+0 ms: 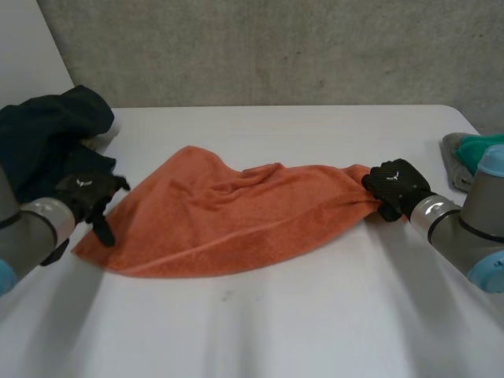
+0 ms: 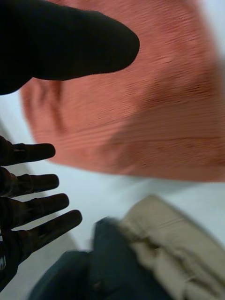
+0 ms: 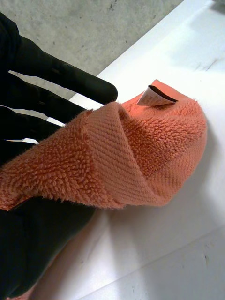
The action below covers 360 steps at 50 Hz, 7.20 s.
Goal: Fold the laundry.
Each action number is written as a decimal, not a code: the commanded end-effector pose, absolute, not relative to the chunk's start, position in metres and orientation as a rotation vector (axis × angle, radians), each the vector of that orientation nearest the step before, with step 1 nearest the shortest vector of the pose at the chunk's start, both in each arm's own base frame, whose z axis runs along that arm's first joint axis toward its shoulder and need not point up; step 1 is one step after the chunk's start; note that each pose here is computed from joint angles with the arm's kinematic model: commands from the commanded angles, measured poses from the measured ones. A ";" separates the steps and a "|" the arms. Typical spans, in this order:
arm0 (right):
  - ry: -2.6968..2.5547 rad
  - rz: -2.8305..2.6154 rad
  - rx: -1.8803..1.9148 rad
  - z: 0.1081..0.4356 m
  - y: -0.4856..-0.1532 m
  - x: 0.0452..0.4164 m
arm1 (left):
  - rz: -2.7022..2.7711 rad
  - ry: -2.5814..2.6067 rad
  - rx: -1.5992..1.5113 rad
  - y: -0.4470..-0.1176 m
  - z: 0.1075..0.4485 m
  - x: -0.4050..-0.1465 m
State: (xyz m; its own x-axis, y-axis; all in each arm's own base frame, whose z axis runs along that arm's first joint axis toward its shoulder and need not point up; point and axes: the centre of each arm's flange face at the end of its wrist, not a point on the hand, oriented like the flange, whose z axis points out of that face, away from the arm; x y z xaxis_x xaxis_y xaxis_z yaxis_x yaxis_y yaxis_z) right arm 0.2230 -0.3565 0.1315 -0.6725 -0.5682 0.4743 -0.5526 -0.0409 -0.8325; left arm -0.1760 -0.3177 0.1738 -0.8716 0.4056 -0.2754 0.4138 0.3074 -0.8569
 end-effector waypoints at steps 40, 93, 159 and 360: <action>2.271 -1.907 -1.139 0.128 -0.367 0.217 | -1.670 2.527 0.959 -0.312 0.112 -0.166; 2.294 -1.903 -1.128 0.129 -0.366 0.216 | -1.550 2.695 0.931 -0.289 0.122 -0.160; 0.987 -2.868 -0.638 0.359 -0.399 0.247 | -3.022 1.309 0.275 -0.372 0.427 -0.193; 1.677 -2.869 -0.826 0.319 -0.439 0.197 | -2.405 1.513 0.726 -0.402 0.347 -0.221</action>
State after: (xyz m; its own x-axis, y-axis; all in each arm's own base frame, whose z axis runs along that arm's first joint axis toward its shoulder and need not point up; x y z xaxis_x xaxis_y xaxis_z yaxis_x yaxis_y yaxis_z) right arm 0.1879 -0.4109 0.2276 -0.7258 -0.3019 0.6182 -0.6019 -0.1564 -0.7831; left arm -0.2147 -0.3722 0.2522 -0.7459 0.3058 -0.5917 0.5827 -0.1308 -0.8021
